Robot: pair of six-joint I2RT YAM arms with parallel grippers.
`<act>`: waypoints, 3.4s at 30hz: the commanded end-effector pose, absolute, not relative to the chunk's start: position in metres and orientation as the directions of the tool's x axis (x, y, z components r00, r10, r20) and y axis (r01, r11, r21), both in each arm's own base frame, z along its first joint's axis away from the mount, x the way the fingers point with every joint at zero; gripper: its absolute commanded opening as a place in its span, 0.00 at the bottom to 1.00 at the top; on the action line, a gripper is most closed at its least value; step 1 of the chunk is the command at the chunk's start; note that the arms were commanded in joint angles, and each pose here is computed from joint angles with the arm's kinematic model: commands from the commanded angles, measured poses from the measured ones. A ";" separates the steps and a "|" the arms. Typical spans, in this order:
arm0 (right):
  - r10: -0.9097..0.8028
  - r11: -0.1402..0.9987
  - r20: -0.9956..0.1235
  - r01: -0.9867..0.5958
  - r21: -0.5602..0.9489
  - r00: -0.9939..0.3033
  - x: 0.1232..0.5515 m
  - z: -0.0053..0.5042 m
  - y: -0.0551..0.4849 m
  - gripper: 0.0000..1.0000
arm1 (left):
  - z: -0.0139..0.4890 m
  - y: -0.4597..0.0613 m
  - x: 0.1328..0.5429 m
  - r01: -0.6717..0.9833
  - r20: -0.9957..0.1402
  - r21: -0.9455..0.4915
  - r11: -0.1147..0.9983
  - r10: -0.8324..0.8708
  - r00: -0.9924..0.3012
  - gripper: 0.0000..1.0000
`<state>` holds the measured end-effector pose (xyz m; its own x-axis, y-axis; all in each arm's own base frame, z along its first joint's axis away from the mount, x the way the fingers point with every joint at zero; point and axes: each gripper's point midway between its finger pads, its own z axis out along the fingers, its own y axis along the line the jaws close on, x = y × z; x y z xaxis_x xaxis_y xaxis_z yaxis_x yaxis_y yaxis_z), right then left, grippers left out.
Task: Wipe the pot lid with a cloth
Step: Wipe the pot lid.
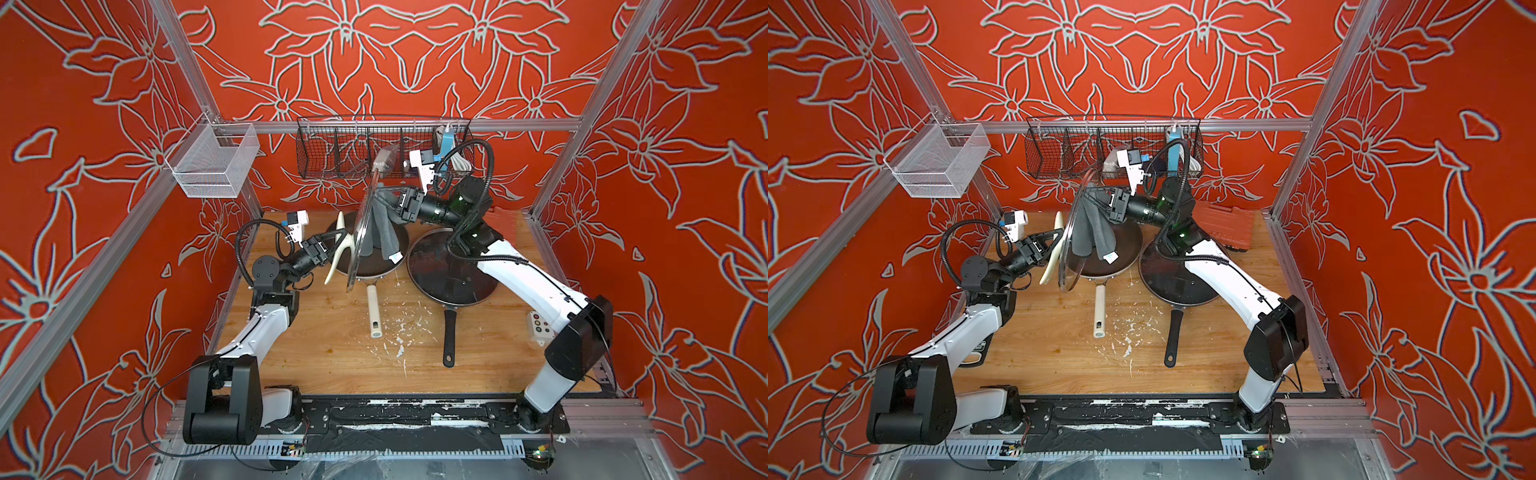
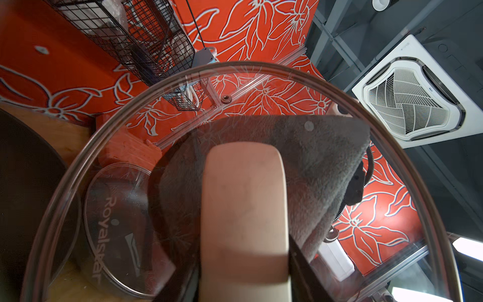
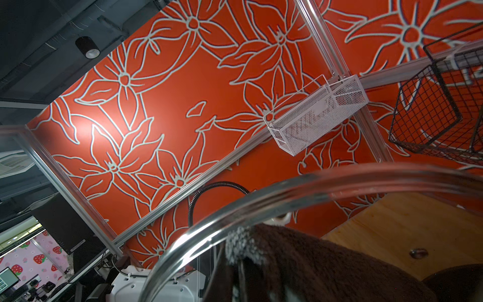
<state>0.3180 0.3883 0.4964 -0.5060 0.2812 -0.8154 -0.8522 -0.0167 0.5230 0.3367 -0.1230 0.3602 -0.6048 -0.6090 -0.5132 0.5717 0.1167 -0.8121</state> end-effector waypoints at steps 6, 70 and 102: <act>0.333 -0.016 -0.829 -0.881 0.473 -0.451 0.335 0.530 0.383 0.00 | 0.432 -0.132 0.291 0.816 -0.713 -0.566 0.115 -0.566 -0.414 0.00; 0.237 -0.065 -0.727 -0.757 0.650 -0.644 0.352 0.409 0.405 0.00 | 0.457 -0.142 0.305 0.839 -0.699 -0.533 0.113 -0.616 -0.362 0.00; 0.218 -0.416 -0.663 -0.683 0.601 -0.716 0.248 0.474 0.400 0.00 | 0.432 -0.133 0.333 0.797 -0.645 -0.591 0.129 -0.668 -0.370 0.00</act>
